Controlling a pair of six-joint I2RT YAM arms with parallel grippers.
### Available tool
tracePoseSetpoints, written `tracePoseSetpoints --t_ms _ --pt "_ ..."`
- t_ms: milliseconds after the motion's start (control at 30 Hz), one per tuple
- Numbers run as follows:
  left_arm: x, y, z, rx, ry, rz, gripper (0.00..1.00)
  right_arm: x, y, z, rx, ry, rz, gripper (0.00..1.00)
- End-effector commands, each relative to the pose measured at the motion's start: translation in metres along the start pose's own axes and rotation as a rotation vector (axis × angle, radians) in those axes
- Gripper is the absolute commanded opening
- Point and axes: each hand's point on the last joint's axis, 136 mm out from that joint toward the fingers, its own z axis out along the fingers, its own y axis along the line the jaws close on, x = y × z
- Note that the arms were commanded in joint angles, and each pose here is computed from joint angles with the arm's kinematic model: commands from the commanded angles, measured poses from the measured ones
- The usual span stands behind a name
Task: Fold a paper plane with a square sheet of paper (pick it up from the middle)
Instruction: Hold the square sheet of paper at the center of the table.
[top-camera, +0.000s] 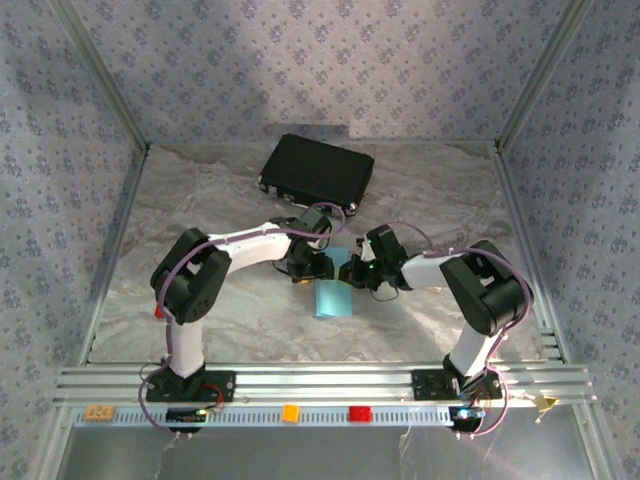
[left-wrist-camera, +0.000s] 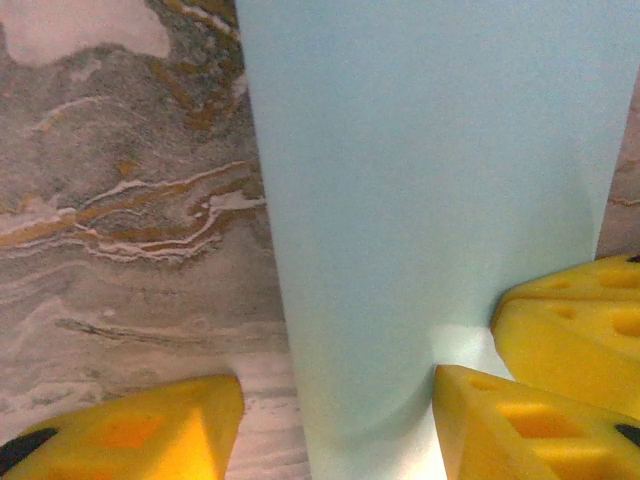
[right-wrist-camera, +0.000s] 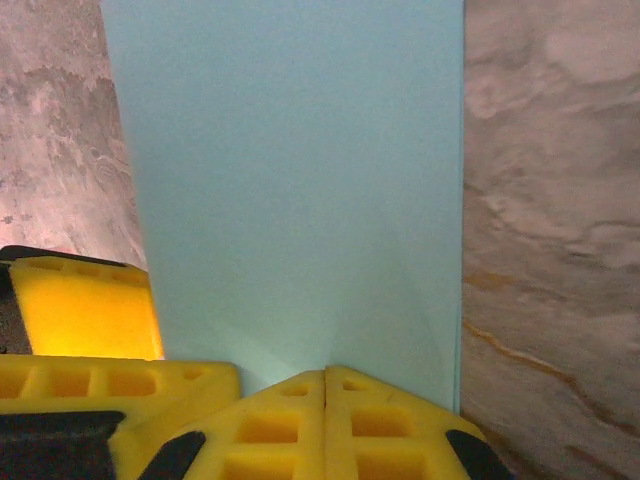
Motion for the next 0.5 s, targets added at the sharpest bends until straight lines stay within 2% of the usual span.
tracePoseSetpoints --t_ms 0,67,200,267,367,467 --pt "-0.008 -0.007 -0.004 0.036 -0.061 0.003 0.57 0.019 -0.044 -0.007 0.149 0.092 0.012 0.0" --pt "-0.015 -0.024 -0.026 0.12 -0.104 0.02 0.54 0.017 -0.045 -0.011 0.152 0.109 -0.006 0.0" --pt "-0.024 -0.047 -0.051 0.289 -0.135 0.029 0.37 0.011 -0.049 -0.018 0.162 0.118 -0.015 0.0" --pt "-0.026 -0.056 -0.054 0.381 -0.121 0.016 0.25 0.009 -0.05 -0.019 0.158 0.117 -0.007 0.0" --pt "-0.028 -0.069 -0.054 0.497 -0.101 0.001 0.19 0.011 -0.051 -0.016 0.157 0.119 0.001 0.0" --pt "-0.026 -0.078 -0.047 0.558 -0.062 -0.003 0.12 0.011 -0.054 -0.015 0.162 0.117 0.014 0.0"
